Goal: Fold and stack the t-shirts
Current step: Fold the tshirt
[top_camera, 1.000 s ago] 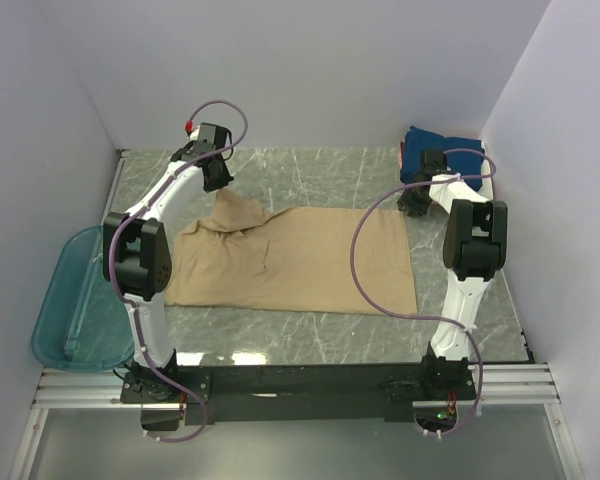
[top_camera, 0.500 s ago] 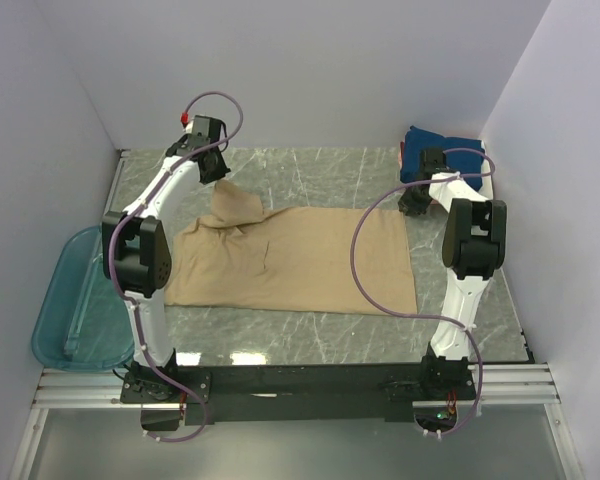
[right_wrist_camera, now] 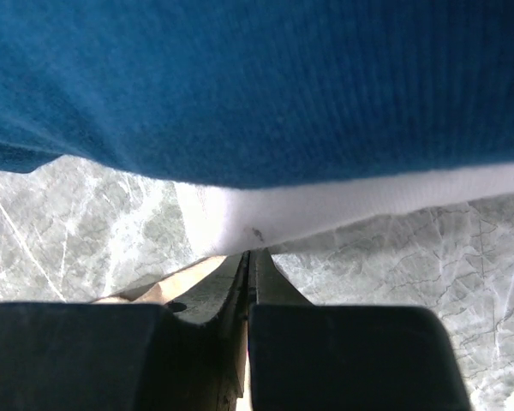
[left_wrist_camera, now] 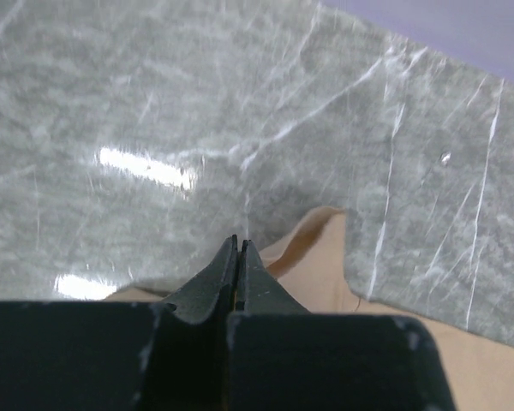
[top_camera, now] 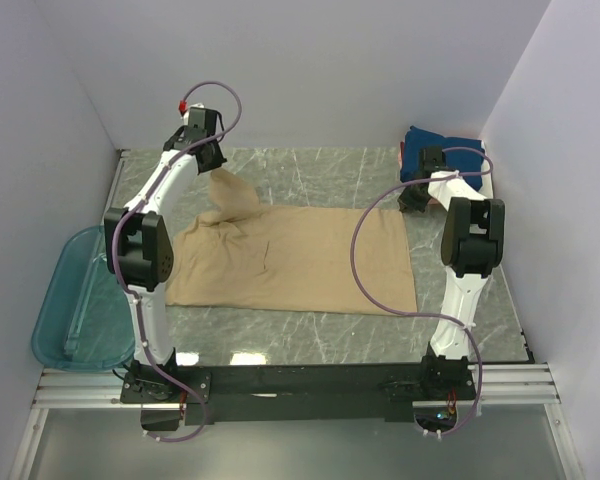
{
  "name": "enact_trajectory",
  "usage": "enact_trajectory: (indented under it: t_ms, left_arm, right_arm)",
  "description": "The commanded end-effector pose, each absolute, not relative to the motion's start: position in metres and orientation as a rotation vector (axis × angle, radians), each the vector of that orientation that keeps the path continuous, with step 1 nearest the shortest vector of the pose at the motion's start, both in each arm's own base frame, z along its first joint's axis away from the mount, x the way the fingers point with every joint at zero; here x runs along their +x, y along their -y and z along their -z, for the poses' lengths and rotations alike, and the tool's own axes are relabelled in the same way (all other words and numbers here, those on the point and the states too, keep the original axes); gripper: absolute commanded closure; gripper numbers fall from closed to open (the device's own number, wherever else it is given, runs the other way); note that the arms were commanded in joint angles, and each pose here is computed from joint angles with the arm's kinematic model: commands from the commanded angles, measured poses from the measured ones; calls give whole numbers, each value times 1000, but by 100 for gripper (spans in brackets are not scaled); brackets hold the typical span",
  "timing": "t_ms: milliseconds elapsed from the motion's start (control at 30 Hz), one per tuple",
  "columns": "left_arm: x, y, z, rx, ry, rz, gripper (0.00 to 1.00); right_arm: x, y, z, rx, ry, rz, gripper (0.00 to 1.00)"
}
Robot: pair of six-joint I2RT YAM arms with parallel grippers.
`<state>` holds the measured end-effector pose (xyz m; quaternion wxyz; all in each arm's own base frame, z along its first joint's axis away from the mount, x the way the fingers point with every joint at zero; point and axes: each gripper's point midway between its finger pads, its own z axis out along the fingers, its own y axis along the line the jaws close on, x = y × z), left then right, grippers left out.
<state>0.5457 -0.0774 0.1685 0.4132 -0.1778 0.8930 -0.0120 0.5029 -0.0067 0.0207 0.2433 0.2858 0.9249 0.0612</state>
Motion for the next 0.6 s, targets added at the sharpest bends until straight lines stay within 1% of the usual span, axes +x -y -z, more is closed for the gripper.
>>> enact_trajectory:
  t_ms: [0, 267, 567]
  left_arm:
    - [574, 72, -206, -403, -2108, 27, 99]
    - [593, 78, -207, -300, -2066, 33, 100]
    - [609, 86, -206, -259, -2023, 73, 100]
  right_arm:
    - [509, 5, -36, 768, -2492, -183, 100]
    - [504, 5, -56, 776, -2429, -212, 100]
    - [495, 14, -70, 793, -2384, -202, 100]
